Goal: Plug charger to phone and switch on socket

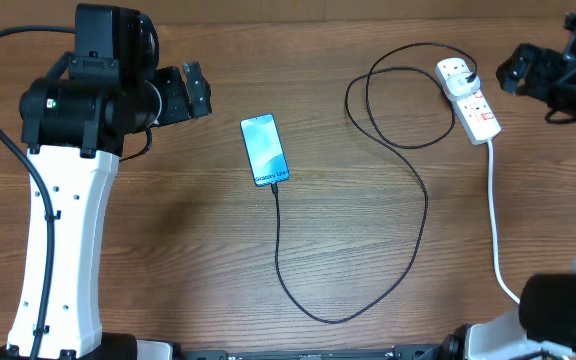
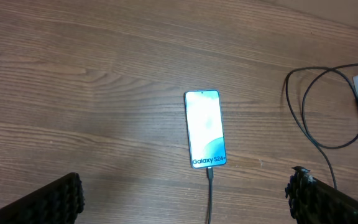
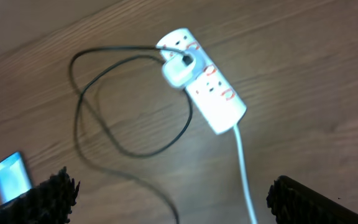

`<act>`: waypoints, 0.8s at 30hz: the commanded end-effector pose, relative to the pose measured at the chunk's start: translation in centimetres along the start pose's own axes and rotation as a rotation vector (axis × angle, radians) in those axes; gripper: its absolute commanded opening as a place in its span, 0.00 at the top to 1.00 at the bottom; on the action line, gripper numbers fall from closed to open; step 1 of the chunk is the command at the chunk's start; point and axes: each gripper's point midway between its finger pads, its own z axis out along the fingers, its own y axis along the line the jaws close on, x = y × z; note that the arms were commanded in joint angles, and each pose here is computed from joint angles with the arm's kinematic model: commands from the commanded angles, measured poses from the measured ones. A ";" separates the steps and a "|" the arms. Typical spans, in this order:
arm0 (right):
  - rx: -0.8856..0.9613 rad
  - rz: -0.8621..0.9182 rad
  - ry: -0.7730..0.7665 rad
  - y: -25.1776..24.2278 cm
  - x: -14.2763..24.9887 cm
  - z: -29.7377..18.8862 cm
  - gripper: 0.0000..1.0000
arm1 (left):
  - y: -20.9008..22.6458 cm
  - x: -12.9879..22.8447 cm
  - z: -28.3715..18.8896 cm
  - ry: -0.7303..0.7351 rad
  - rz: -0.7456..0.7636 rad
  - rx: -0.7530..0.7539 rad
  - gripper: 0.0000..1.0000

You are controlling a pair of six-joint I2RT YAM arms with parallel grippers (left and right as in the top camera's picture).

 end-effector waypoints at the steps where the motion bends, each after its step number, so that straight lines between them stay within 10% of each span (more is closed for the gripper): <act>1: -0.069 0.008 -0.037 1.8 0.7 -3.6 0.00 | 0.2 -0.1 0.2 0.001 0.015 -0.007 0.00; 24: -0.237 -0.072 -0.183 6.1 14.2 -17.2 0.00 | 0.2 -0.1 0.2 0.001 0.015 -0.007 0.00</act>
